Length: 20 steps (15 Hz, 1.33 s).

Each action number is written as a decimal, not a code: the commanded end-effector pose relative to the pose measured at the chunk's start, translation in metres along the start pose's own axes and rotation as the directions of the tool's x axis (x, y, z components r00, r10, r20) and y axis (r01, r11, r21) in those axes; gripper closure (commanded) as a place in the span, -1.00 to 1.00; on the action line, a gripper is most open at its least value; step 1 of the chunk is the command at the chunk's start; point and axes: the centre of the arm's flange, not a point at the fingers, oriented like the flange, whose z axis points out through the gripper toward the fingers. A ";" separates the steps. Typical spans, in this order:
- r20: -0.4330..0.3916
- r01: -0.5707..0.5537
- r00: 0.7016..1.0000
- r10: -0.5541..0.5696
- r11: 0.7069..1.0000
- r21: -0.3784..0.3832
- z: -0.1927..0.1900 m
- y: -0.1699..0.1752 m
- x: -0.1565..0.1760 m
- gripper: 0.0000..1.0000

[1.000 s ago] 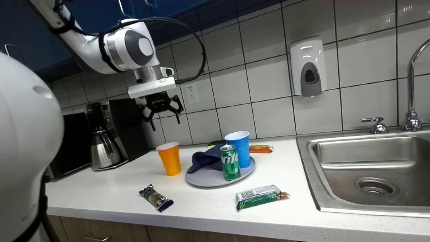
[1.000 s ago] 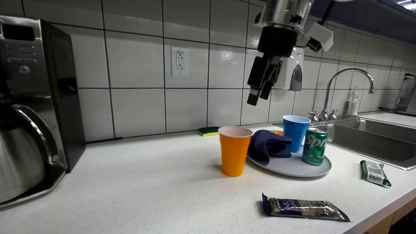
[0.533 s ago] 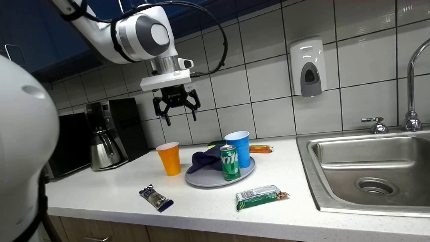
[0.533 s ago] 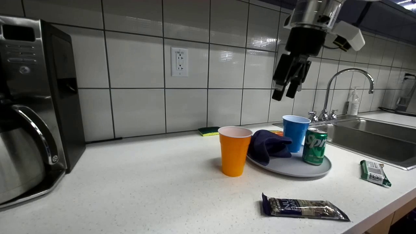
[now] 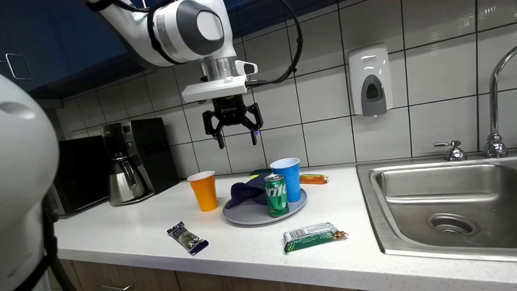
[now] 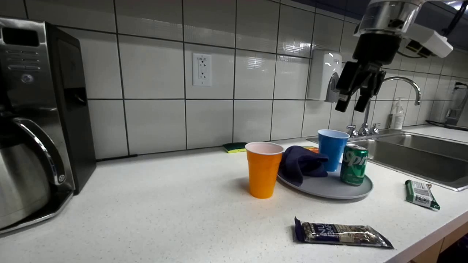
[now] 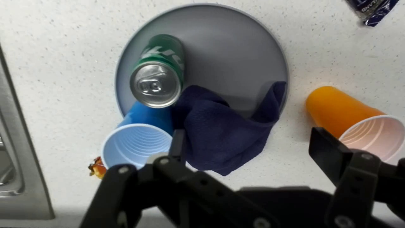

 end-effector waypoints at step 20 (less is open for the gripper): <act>0.105 -0.148 0.983 0.154 0.987 -0.063 0.053 0.045 -0.010 -1.00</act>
